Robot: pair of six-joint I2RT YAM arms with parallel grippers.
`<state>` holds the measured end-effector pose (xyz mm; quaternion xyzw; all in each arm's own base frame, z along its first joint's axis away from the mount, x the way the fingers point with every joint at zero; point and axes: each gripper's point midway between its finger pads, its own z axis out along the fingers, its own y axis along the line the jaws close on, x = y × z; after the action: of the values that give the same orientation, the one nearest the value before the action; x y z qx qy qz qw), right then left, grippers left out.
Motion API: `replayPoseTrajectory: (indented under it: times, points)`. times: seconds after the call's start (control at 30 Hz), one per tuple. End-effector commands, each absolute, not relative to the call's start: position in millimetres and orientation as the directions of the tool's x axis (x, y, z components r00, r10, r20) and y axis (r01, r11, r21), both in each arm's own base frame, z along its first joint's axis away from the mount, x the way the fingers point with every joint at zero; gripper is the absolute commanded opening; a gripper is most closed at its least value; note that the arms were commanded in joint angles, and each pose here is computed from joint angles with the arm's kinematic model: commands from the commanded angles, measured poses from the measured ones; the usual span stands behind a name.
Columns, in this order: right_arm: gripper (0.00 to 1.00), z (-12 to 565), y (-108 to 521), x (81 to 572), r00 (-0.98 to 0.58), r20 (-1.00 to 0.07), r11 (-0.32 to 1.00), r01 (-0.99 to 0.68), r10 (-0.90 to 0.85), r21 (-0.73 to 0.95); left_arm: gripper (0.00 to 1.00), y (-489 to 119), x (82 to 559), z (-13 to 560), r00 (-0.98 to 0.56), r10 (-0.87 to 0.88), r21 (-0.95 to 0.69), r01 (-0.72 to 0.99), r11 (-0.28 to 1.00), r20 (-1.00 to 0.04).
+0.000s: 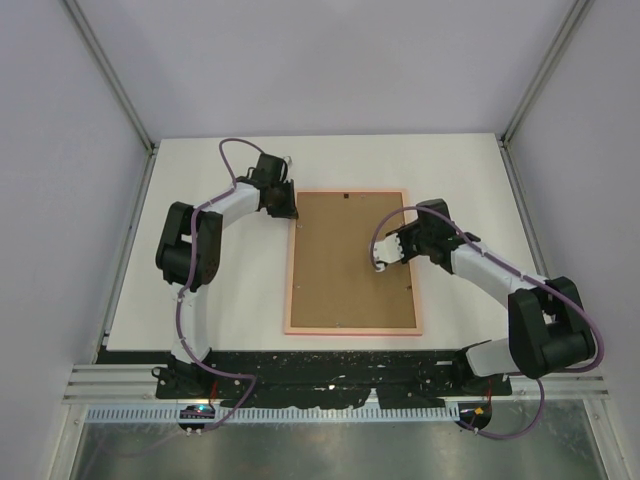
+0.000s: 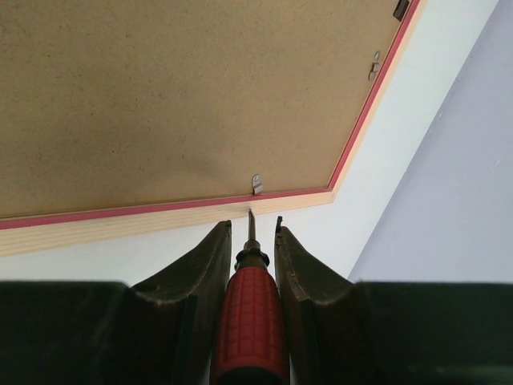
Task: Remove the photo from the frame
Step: Release the photo frame item from the photo frame.
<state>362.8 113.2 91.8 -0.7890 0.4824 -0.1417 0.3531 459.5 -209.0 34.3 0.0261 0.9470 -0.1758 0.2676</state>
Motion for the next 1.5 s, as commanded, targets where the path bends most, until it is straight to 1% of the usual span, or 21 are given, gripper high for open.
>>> replayPoseTrajectory:
  times: [0.0,0.07,0.13,0.17,0.23,0.27,0.57,0.83,0.9,1.1,1.33,1.47]
  points:
    - [0.08,100.3,117.1,362.1,0.503,-0.125,-0.276,-0.645,-0.855,-0.712,0.00,-207.1,455.5,40.3,-0.854,-0.031,-0.323,0.163,0.932,-0.520]
    - [0.08,101.7,120.4,363.1,0.508,-0.133,-0.270,-0.640,-0.851,-0.719,0.00,-207.1,455.5,40.3,-0.854,-0.031,-0.323,0.163,0.932,-0.520]
    - [0.08,99.4,122.0,365.7,0.512,-0.117,-0.269,-0.615,-0.851,-0.741,0.00,-207.1,455.6,41.1,-0.853,-0.031,-0.323,0.164,0.932,-0.521]
    - [0.08,109.9,123.7,376.2,0.517,-0.078,-0.267,-0.559,-0.853,-0.785,0.00,-207.3,455.4,40.4,-0.854,-0.030,-0.324,0.164,0.932,-0.520]
    - [0.08,115.2,124.4,381.4,0.529,-0.039,-0.279,-0.507,-0.847,-0.815,0.00,-207.2,455.1,40.9,-0.854,-0.030,-0.324,0.164,0.932,-0.520]
    - [0.08,117.2,126.0,382.3,0.532,-0.037,-0.279,-0.501,-0.846,-0.819,0.00,-207.1,455.5,40.3,-0.854,-0.031,-0.323,0.163,0.932,-0.520]
    - [0.08,103.5,128.5,365.5,0.526,-0.114,-0.270,-0.597,-0.843,-0.756,0.00,-207.4,455.7,40.5,-0.853,-0.029,-0.323,0.166,0.932,-0.521]
    - [0.08,97.2,127.1,359.1,0.521,-0.132,-0.278,-0.633,-0.843,-0.723,0.00,-207.5,455.8,41.3,-0.852,-0.031,-0.324,0.165,0.931,-0.522]
    - [0.08,93.0,126.2,358.9,0.523,-0.124,-0.283,-0.629,-0.843,-0.724,0.00,-207.3,455.3,40.4,-0.854,-0.030,-0.324,0.164,0.932,-0.520]
    - [0.08,92.6,121.9,372.5,0.543,-0.017,-0.331,-0.537,-0.840,-0.776,0.00,-207.8,456.0,41.1,-0.853,-0.031,-0.326,0.166,0.931,-0.522]
    - [0.08,84.7,123.0,372.3,0.551,-0.014,-0.339,-0.532,-0.834,-0.776,0.00,-208.0,455.2,40.0,-0.854,-0.028,-0.327,0.168,0.930,-0.519]
    - [0.08,76.9,123.2,370.2,0.571,0.013,-0.369,-0.513,-0.821,-0.775,0.00,-209.1,455.5,40.9,-0.853,-0.025,-0.330,0.174,0.928,-0.521]
